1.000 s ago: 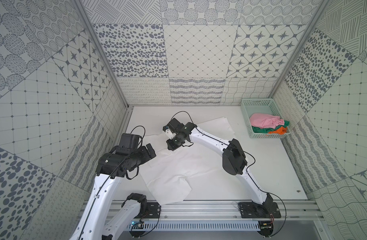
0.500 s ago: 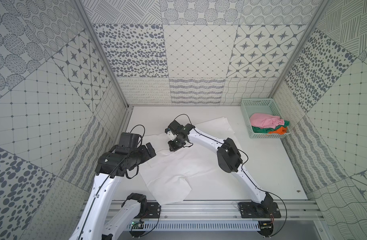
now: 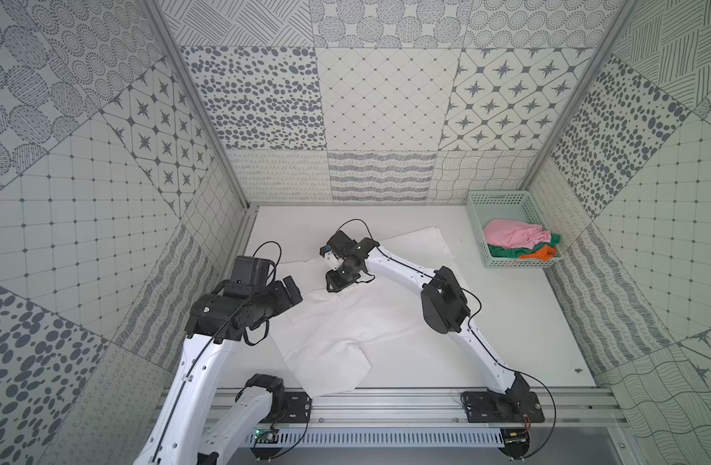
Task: Fold and stack t-shirts
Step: Smooth out the T-shirt at the center of the board, then adjust the T-shirt at the center of the board, then fold the T-shirt.
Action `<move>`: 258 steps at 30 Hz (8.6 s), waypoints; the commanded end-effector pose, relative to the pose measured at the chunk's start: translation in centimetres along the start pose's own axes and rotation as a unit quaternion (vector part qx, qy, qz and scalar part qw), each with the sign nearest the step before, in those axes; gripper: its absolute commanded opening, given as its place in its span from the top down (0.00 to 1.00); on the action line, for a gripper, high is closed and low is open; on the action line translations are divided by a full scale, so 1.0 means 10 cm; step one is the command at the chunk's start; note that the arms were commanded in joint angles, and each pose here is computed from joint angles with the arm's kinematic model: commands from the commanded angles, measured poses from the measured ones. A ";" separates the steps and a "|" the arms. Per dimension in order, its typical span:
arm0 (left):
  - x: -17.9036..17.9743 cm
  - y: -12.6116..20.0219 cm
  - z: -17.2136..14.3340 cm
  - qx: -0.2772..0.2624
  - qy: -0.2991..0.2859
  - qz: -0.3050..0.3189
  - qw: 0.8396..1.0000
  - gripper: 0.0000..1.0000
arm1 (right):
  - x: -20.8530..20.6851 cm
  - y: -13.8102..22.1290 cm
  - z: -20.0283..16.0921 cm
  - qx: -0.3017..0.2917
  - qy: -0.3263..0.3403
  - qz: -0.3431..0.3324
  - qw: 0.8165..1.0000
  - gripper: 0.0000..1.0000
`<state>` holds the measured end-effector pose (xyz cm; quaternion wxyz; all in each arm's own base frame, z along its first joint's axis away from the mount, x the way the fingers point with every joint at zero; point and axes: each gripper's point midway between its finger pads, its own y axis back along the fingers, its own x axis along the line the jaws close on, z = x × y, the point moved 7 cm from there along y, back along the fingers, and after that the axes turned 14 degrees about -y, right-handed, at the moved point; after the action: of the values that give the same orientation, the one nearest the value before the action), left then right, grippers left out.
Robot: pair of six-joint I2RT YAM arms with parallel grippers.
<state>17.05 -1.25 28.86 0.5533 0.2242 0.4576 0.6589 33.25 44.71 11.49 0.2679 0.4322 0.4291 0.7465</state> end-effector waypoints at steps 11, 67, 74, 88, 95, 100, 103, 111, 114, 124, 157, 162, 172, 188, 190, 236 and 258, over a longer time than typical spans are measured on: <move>-0.01 -0.01 0.00 0.001 0.002 -0.007 1.000 0.02 | 0.16 0.05 0.05 -0.019 0.009 0.012 1.000 0.90; 0.07 0.01 -0.09 -0.001 0.010 0.007 1.000 0.02 | 0.29 0.09 -0.16 0.003 0.025 -0.025 0.999 0.91; 0.10 0.09 -0.10 -0.004 0.002 0.019 1.000 0.02 | 0.29 -0.18 -0.21 0.026 -0.004 -0.008 1.000 0.99; 0.14 0.01 -0.22 0.019 0.000 0.024 1.000 0.02 | 0.63 -0.04 -0.48 0.054 0.021 0.023 0.998 0.99; 0.19 0.02 -0.31 0.025 -0.021 0.031 0.999 0.02 | 0.74 0.23 -0.86 0.081 0.025 0.002 0.996 0.99; 0.23 0.00 -0.39 0.013 0.005 0.029 0.999 0.02 | 0.65 0.46 -1.14 0.091 0.031 -0.032 0.995 0.98; 0.29 0.04 -0.44 -0.011 0.046 0.037 0.998 0.02 | 0.50 0.56 -1.27 0.092 0.038 -0.062 0.993 0.96; 0.17 0.05 -0.12 -0.050 0.052 0.027 0.997 0.23 | 0.01 1.45 -0.93 -0.047 -0.007 -0.152 0.987 0.81; -0.01 -0.17 0.14 -0.054 0.064 -0.006 0.996 0.63 | -0.16 1.98 -0.84 -0.131 -0.081 -0.082 0.985 0.83; -0.22 -1.33 0.70 0.014 0.101 0.066 0.993 1.00 | -0.37 2.59 -0.97 -0.224 -0.175 -0.050 0.958 0.87; -0.25 -2.58 0.37 0.226 0.269 0.310 0.883 1.00 | -0.49 2.87 -1.17 -0.211 -0.185 -0.115 0.953 0.86; -0.29 -2.78 0.54 0.228 0.274 0.312 0.881 1.00 | -0.51 2.91 -1.19 -0.216 -0.204 -0.126 0.946 0.86; -0.05 -3.10 0.75 0.249 0.362 0.304 0.845 1.00 | -0.51 3.04 -1.34 -0.227 -0.233 -0.145 0.934 0.86; 0.00 -3.62 1.47 0.217 0.424 0.215 0.852 1.00 | -0.38 3.06 -1.30 -0.203 -0.217 -0.156 0.942 0.86; -0.05 -3.73 1.55 0.211 0.428 0.190 0.858 1.00 | -0.35 3.05 -1.31 -0.197 -0.215 -0.159 0.943 0.86; 0.07 -0.95 -0.47 0.338 0.267 0.163 0.888 0.39 | -1.77 2.77 -1.40 -0.210 -0.346 -0.258 0.877 0.35; 0.28 -1.50 -1.01 0.348 0.245 0.284 0.859 0.33 | -1.68 2.82 -1.31 -0.208 -0.322 -0.221 0.897 0.35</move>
<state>14.69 -3.08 12.23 0.1025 0.3599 0.7189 0.5858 29.15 12.64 23.69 0.6362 0.4882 0.2611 0.5373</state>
